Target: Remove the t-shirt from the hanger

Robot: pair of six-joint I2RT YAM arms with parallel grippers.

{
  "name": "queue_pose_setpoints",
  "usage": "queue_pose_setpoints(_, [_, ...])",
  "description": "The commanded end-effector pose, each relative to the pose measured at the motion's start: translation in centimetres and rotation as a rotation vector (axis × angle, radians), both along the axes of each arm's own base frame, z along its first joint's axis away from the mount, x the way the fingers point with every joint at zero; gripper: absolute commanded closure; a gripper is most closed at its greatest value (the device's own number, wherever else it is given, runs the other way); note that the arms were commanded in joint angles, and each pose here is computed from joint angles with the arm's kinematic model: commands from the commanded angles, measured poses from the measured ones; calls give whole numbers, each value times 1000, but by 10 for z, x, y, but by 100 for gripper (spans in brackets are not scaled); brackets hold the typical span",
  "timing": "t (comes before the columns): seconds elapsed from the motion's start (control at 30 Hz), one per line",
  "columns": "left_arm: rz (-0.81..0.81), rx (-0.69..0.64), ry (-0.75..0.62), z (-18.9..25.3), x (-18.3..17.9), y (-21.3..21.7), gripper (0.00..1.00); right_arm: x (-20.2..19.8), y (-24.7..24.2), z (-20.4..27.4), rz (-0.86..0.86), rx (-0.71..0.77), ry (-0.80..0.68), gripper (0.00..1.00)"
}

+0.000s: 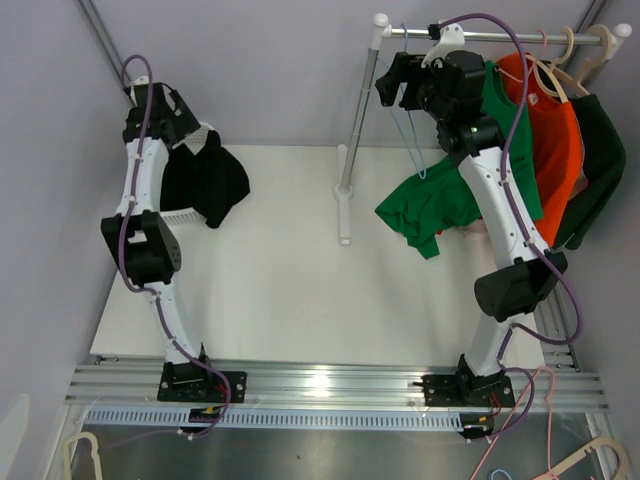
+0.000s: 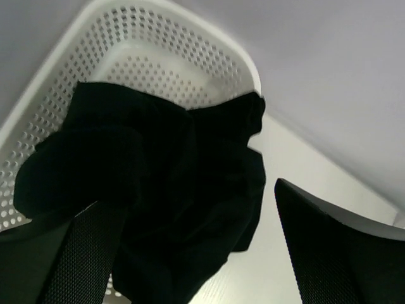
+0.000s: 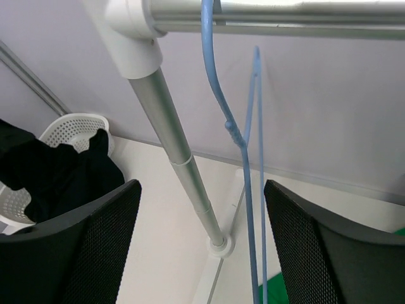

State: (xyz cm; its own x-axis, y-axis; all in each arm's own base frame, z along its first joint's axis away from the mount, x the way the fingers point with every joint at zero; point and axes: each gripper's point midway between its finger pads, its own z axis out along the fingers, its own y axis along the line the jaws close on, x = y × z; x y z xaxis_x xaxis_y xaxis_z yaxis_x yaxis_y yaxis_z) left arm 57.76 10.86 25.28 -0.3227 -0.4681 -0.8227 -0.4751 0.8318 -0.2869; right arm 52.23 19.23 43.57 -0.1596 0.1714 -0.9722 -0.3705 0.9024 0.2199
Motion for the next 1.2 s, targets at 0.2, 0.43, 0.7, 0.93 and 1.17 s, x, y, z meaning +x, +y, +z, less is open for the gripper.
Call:
queue_pose_setpoints(0.2, [-150,52,258,-53,-12,-32,1,-41,-21,43,-10,37,-92,16])
queue_pose_setpoints(0.43, [-32,-4,420,-83,-34,-6,1,-60,-36,41,-17,52,-95,15])
queue_pose_setpoints(0.7, [-119,-2,498,-96,-46,-15,0,-67,-46,43,-12,91,-103,14])
queue_pose_setpoints(0.93, [-268,-58,629,-147,-54,-51,0,-70,-48,34,-11,100,-88,14])
queue_pose_setpoints(1.17, [-371,-87,695,-167,-62,-86,1,-73,-52,32,-10,108,-83,14])
